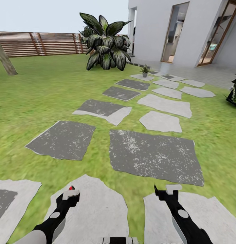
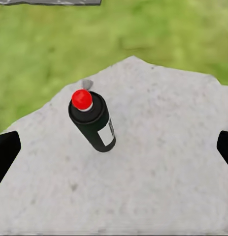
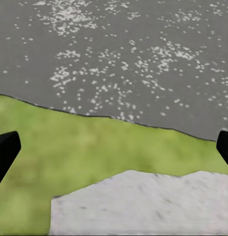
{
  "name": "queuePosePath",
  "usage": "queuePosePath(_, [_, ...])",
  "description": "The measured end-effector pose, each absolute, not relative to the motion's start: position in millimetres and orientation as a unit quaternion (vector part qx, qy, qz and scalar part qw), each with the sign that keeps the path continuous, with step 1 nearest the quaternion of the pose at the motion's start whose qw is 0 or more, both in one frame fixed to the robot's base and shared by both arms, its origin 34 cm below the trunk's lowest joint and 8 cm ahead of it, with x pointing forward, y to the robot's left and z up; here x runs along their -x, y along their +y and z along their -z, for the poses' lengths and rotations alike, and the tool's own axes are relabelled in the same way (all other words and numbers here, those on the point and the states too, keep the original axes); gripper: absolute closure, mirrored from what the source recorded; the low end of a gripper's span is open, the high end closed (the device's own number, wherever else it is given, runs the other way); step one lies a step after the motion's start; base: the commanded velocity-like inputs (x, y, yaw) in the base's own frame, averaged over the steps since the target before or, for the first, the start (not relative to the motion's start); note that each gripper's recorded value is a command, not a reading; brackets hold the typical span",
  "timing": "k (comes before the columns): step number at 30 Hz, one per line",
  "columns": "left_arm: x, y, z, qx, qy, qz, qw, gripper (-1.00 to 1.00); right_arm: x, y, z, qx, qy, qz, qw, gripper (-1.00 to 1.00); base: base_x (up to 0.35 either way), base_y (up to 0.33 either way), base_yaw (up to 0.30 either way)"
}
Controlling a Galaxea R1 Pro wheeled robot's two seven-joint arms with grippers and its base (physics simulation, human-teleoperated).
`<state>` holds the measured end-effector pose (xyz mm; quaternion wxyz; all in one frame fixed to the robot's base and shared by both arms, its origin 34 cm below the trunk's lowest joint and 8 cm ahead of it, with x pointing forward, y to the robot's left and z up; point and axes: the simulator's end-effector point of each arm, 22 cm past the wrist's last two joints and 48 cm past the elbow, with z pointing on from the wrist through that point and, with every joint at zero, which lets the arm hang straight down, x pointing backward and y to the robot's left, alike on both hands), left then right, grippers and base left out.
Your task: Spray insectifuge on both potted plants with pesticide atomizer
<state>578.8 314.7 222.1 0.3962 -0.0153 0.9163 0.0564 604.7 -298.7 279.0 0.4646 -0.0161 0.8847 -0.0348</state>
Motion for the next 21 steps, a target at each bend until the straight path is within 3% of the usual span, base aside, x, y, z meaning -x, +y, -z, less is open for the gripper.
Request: queuePosePath(21, [-545, 315, -169, 0.012, 0.936, -0.057, 0.347, -1.0, -577, -299, -223, 0.018, 0.908, 0.034, 0.417, -1.0, 0.0, 0.0, 0.0])
